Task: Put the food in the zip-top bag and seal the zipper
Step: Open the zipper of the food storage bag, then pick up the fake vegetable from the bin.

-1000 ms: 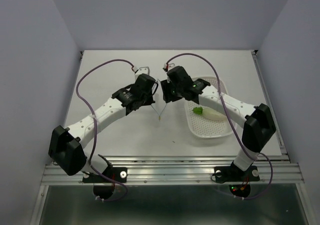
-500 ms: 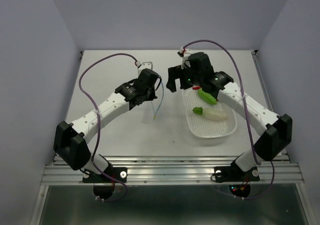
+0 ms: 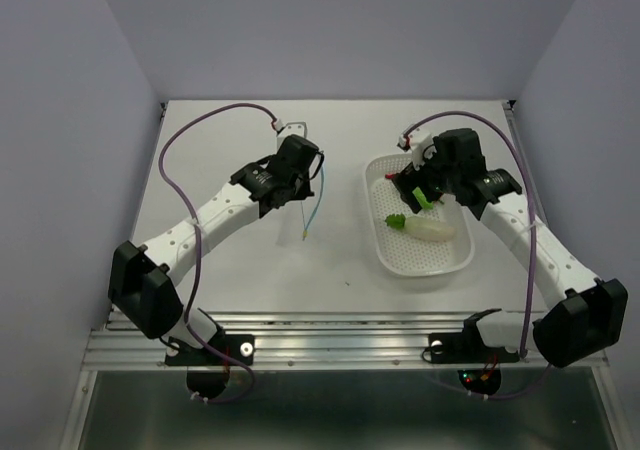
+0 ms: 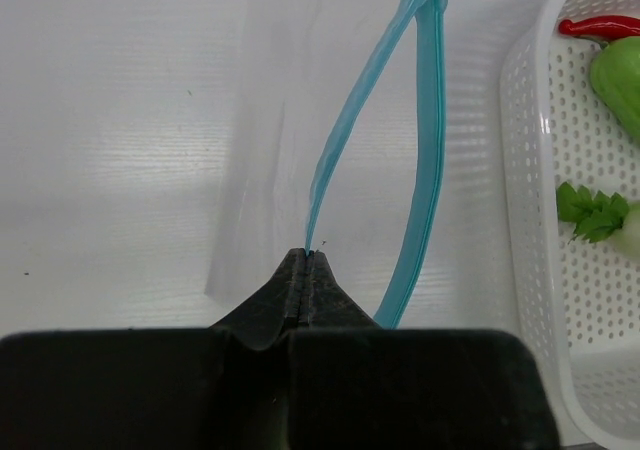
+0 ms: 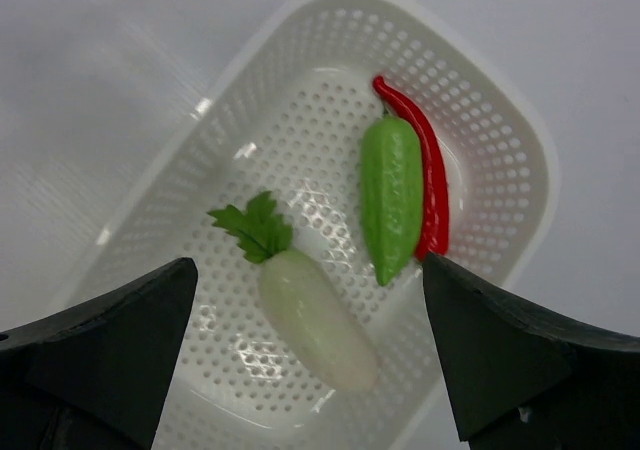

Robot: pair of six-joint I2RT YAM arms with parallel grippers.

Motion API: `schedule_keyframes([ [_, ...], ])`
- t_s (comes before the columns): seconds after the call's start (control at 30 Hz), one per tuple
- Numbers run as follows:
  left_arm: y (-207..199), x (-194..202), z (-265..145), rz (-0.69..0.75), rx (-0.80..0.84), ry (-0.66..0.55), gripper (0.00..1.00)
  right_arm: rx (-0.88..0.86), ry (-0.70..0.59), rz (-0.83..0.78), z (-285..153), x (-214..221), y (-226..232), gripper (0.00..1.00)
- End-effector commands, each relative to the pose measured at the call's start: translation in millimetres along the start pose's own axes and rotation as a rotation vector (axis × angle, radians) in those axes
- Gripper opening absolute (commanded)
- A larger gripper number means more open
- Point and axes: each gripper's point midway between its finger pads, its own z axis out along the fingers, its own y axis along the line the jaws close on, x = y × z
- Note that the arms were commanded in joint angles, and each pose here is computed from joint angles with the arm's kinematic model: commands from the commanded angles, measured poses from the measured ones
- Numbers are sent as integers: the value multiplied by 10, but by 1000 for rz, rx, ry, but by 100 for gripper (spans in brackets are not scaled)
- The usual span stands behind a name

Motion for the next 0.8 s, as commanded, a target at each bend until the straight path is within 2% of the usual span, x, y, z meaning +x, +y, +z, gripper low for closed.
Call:
schedule_keyframes([
  [0.0, -53, -153, -78, 10, 17, -37, 0, -15, 47, -94, -68, 98, -103, 100],
  [0.13, -65, -146, -73, 18, 22, -30, 0, -68, 172, -87, 65, 384, -38, 100],
  [0.37, -83, -123, -26, 44, 23, -15, 0, -44, 371, -43, 337, 913, -99, 100],
  [0.77, -53, -125, -16, 42, 21, -22, 0, -54, 576, 26, 536, 1514, 3, 100],
])
